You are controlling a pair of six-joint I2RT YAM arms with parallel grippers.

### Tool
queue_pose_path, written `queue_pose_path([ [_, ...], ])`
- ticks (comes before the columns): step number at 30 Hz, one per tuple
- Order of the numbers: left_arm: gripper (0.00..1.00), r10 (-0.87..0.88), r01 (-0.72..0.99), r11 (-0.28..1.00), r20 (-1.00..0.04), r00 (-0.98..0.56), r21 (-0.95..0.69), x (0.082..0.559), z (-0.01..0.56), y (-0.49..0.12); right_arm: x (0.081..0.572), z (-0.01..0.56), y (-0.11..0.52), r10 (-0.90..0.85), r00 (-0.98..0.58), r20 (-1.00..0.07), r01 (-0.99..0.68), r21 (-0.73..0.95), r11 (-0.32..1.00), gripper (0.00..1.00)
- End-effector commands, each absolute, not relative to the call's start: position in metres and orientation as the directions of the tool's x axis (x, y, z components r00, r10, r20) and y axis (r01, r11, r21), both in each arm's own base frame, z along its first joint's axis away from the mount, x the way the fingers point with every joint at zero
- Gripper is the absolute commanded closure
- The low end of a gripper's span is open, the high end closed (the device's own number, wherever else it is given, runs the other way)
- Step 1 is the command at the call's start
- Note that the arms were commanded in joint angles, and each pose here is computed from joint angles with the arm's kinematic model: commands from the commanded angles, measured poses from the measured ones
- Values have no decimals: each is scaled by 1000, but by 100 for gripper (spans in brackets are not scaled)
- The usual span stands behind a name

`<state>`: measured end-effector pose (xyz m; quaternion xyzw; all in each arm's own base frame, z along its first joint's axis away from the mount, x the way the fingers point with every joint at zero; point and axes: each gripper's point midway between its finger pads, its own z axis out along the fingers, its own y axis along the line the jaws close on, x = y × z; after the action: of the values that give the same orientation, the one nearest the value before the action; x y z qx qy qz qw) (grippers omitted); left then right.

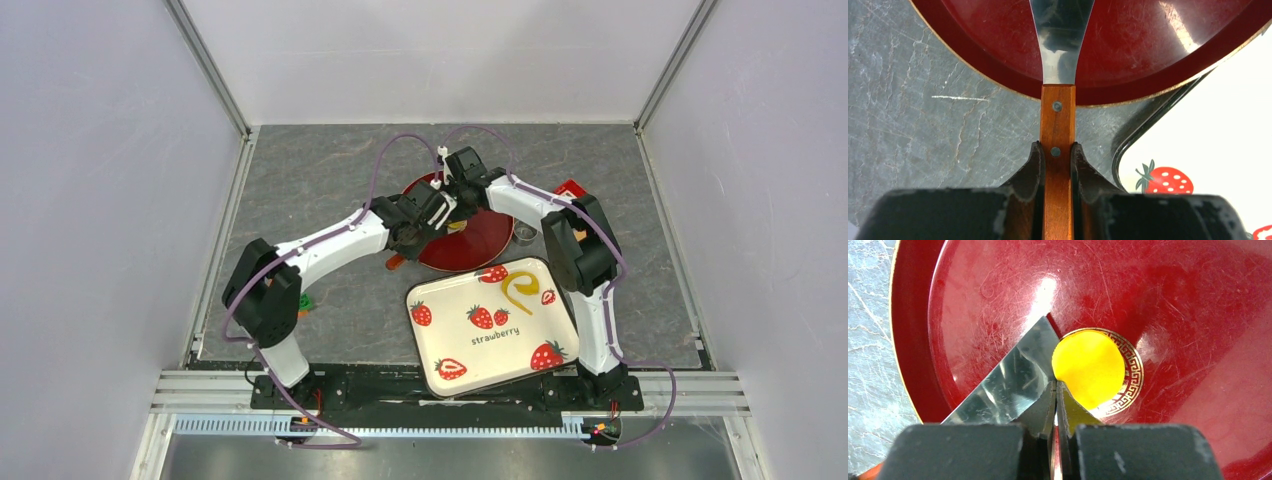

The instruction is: Roll out the dumpling wrappers from the dough

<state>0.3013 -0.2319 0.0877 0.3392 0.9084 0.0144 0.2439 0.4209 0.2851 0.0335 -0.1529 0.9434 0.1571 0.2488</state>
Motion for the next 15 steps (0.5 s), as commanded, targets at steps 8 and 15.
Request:
queue_pose_path([
  [8, 98, 608, 559, 787, -478, -634, 259, 274, 147, -187, 426, 34, 279, -231, -829, -509, -374, 199, 906, 95],
  [15, 98, 496, 490, 853, -566, -658, 178, 252, 160, -175, 408, 64, 291, -201, -812, -549, -419, 307, 855, 66],
])
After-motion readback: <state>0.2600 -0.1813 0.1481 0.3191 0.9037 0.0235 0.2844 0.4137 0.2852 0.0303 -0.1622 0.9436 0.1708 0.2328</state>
